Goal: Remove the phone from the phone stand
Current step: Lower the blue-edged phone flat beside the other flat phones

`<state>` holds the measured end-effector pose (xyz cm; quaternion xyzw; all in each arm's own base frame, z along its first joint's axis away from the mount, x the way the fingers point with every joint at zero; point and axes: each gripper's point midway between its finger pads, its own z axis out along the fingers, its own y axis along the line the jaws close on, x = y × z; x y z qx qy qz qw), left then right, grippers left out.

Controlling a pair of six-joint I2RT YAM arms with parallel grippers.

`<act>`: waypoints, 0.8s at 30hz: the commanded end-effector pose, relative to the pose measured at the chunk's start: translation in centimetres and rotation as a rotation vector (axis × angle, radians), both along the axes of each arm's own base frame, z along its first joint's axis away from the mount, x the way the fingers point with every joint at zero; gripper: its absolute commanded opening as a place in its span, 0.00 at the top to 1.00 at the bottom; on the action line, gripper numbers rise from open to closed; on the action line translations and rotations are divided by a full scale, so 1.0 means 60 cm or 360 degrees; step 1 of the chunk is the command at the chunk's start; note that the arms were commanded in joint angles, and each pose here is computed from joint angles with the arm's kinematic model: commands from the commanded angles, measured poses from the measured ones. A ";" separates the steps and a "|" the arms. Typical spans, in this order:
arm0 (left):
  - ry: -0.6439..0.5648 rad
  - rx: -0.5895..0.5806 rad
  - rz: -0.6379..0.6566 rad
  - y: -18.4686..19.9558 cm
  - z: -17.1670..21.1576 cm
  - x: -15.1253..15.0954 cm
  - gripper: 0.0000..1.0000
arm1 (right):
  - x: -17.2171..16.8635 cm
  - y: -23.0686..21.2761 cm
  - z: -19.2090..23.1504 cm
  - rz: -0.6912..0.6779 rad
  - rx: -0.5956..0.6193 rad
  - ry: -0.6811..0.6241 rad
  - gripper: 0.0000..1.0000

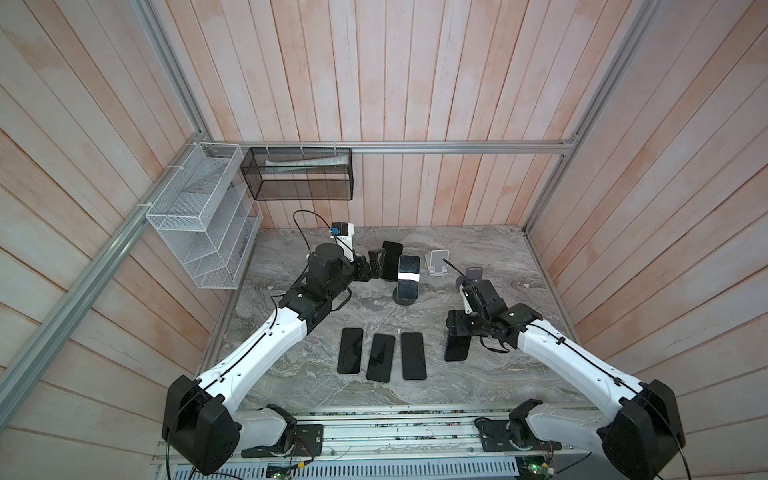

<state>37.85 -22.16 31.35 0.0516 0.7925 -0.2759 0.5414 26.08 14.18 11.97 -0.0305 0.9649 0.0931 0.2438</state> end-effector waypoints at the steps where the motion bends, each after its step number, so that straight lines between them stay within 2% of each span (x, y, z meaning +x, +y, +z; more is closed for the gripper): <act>1: -0.0031 -0.0005 0.0014 0.006 0.008 -0.006 0.00 | -0.003 0.016 -0.013 -0.0047 0.0108 0.0031 0.46; 10: -0.0069 -0.0067 -0.0042 -0.001 0.019 -0.017 0.00 | 0.006 0.031 -0.079 -0.0132 0.0115 0.0203 0.46; 15: -0.0057 -0.0099 -0.0082 -0.008 0.018 -0.020 0.00 | 0.012 0.030 -0.104 -0.0169 0.0113 0.0195 0.45; 19: -0.0051 -0.0081 -0.0061 -0.005 0.014 -0.017 0.00 | 0.011 0.044 -0.126 -0.0150 0.0193 0.0180 0.44; 24: -0.0057 -0.0052 -0.0023 0.002 0.007 -0.012 0.00 | 0.003 0.041 -0.148 -0.0174 0.0140 0.0182 0.42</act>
